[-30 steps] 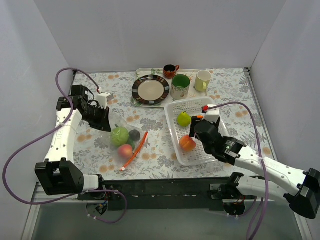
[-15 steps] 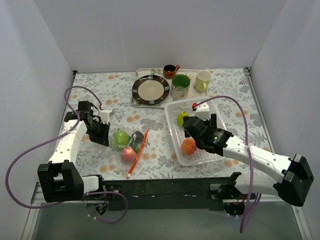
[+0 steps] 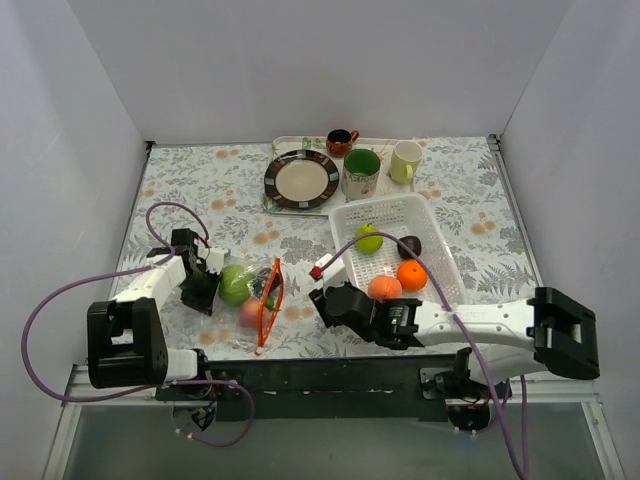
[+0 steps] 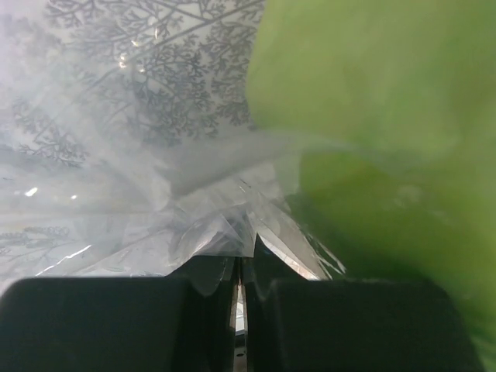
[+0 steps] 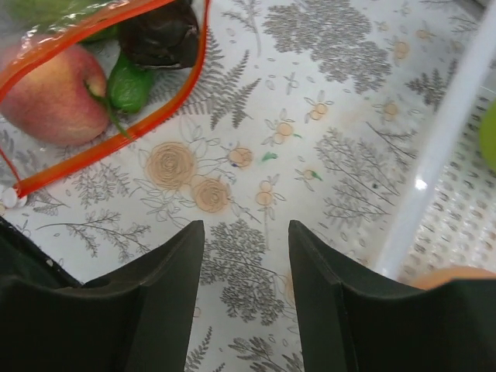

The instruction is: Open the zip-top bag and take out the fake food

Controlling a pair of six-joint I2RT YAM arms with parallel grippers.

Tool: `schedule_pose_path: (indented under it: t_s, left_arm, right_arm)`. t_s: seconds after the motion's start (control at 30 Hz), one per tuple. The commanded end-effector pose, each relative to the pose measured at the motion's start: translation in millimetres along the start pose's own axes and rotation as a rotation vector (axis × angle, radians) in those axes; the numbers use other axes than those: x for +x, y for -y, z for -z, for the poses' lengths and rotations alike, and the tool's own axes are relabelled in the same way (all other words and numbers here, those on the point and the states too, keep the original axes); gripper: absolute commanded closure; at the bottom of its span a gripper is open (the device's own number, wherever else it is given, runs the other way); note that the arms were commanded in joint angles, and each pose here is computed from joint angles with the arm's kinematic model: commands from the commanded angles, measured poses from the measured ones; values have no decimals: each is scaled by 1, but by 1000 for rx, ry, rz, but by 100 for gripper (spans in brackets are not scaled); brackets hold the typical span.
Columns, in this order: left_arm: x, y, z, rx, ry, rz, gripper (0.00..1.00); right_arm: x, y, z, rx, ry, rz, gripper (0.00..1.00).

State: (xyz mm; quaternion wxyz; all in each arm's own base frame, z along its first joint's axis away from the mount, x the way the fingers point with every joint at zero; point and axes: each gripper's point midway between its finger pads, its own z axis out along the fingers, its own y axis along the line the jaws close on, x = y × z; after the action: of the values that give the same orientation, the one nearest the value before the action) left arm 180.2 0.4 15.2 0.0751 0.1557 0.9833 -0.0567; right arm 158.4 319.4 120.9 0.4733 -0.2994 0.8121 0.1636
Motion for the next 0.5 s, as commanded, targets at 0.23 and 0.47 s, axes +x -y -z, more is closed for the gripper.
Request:
schedule_pose_path:
  t_s: [0.23,0.47]
  left_arm:
    - [-4,-17,-9,-79,15,-25,100]
    - [-7,-15,-5,-68,26,-27,100]
  right_arm:
    - [-41,-103,-44,-330,110,23,29]
    - [-26,-143,-68,-471,74,49,18]
